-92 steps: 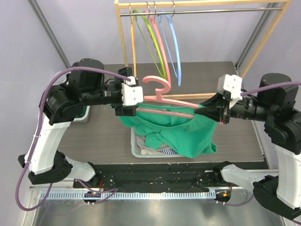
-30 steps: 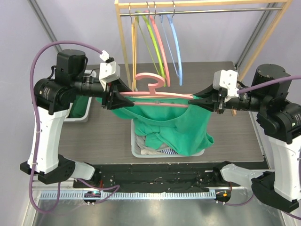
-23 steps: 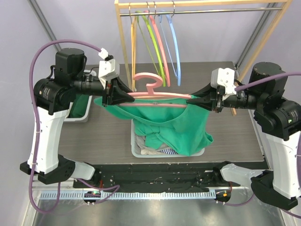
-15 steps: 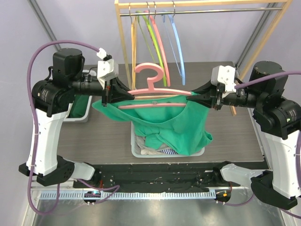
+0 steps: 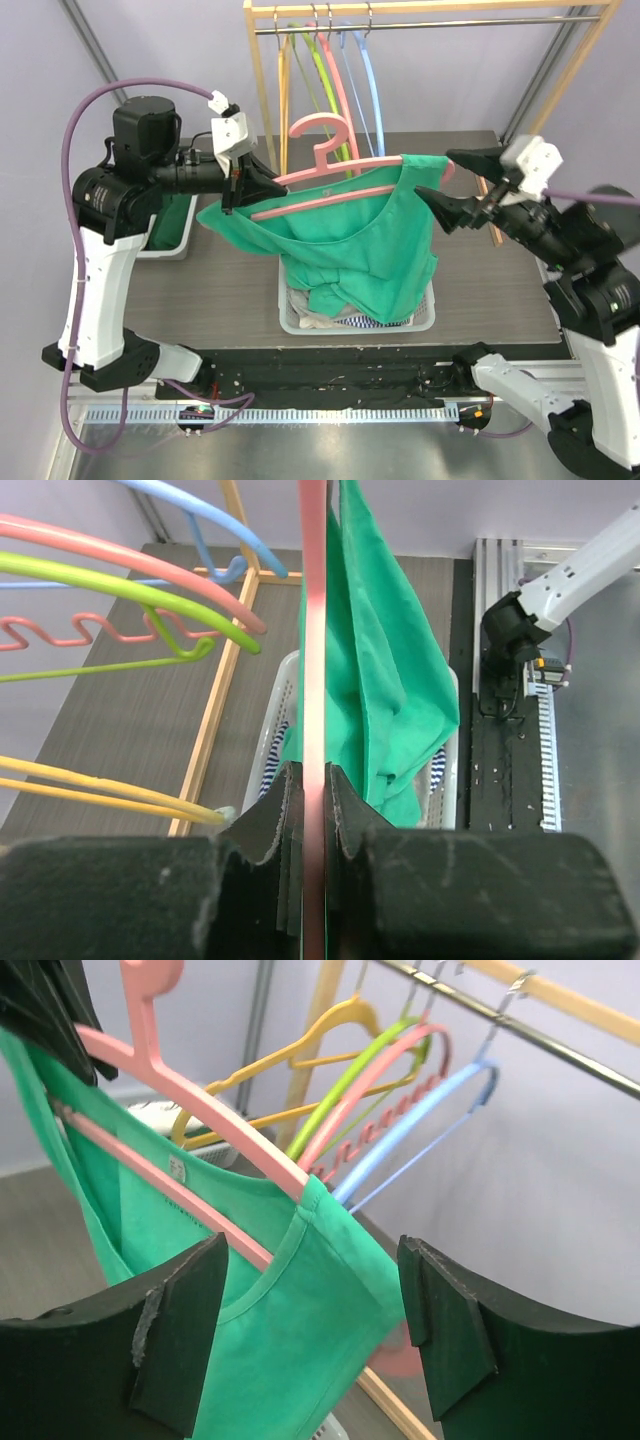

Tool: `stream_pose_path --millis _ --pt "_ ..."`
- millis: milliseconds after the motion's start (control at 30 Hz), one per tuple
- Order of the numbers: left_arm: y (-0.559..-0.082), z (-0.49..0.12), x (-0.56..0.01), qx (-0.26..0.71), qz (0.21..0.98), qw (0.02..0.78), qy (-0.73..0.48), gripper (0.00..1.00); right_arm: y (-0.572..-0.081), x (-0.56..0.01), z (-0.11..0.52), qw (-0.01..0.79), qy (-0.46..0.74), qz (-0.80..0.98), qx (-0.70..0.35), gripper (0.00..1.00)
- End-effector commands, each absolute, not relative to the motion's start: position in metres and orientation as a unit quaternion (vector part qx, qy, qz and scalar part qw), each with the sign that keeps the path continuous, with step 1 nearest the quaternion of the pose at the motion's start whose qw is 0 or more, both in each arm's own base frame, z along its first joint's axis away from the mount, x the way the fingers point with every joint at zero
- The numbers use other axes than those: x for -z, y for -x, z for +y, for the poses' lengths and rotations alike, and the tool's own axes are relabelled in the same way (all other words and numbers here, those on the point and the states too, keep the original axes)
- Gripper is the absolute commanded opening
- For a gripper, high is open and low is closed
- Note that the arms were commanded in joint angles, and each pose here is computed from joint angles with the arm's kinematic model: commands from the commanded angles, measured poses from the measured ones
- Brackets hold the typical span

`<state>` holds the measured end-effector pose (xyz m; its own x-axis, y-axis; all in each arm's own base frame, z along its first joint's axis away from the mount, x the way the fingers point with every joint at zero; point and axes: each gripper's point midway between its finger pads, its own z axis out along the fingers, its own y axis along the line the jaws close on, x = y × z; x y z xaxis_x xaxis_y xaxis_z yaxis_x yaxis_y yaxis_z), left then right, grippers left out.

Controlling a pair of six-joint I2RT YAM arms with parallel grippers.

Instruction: Remove the tank top from the hanger

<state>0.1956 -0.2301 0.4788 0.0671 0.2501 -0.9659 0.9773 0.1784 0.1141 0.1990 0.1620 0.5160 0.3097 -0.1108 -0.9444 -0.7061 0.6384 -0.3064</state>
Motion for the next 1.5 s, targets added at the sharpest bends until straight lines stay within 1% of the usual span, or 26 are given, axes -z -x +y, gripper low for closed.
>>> stream_pose_path --millis 0,67,100,167,200,333,500,567,733,967,1300,1433,1467 --pt "-0.206 -0.23 -0.498 0.344 0.56 0.54 -0.526 0.0 -0.169 -0.566 0.111 0.811 0.231 0.504 -0.184 0.77" --pt "-0.207 -0.231 -0.496 0.346 0.562 0.535 -0.527 0.01 -0.165 -0.552 0.105 0.811 0.209 0.513 -0.189 0.77" --pt "-0.207 -0.231 -0.496 0.346 0.562 0.535 -0.527 0.01 -0.151 -0.553 0.096 0.82 0.198 0.503 -0.189 0.77" --pt "-0.205 -0.232 -0.494 0.353 0.563 0.529 -0.528 0.01 -0.152 -0.535 0.098 0.809 0.191 0.518 -0.203 0.77" --pt "-0.204 -0.233 -0.494 0.357 0.562 0.527 -0.528 0.01 -0.15 -0.53 0.098 0.805 0.187 0.521 -0.212 0.73" --pt "-0.202 -0.234 -0.493 0.365 0.563 0.52 -0.528 0.01 -0.162 -0.494 0.109 0.772 0.171 0.56 -0.246 0.7" --pt "-0.197 -0.234 -0.495 0.374 0.563 0.516 -0.526 0.01 -0.171 -0.477 0.122 0.749 0.126 0.571 -0.313 0.68" --pt "-0.196 -0.234 -0.495 0.376 0.564 0.514 -0.525 0.01 -0.182 -0.466 0.123 0.745 0.107 0.579 -0.314 0.68" --pt "-0.195 -0.232 -0.492 0.37 0.568 0.512 -0.527 0.02 -0.19 -0.467 0.125 0.75 0.101 0.573 -0.315 0.67" --pt "-0.192 -0.231 -0.491 0.372 0.568 0.51 -0.528 0.02 -0.202 -0.466 0.129 0.749 0.099 0.574 -0.315 0.59" --pt "-0.189 -0.23 -0.494 0.374 0.564 0.511 -0.53 0.03 -0.22 -0.47 0.142 0.746 0.113 0.576 -0.316 0.55" --pt "-0.186 -0.23 -0.494 0.374 0.562 0.511 -0.533 0.03 -0.218 -0.468 0.145 0.742 0.123 0.576 -0.32 0.36" --pt "-0.186 -0.23 -0.494 0.374 0.561 0.511 -0.533 0.03 -0.217 -0.468 0.146 0.741 0.125 0.575 -0.322 0.33"
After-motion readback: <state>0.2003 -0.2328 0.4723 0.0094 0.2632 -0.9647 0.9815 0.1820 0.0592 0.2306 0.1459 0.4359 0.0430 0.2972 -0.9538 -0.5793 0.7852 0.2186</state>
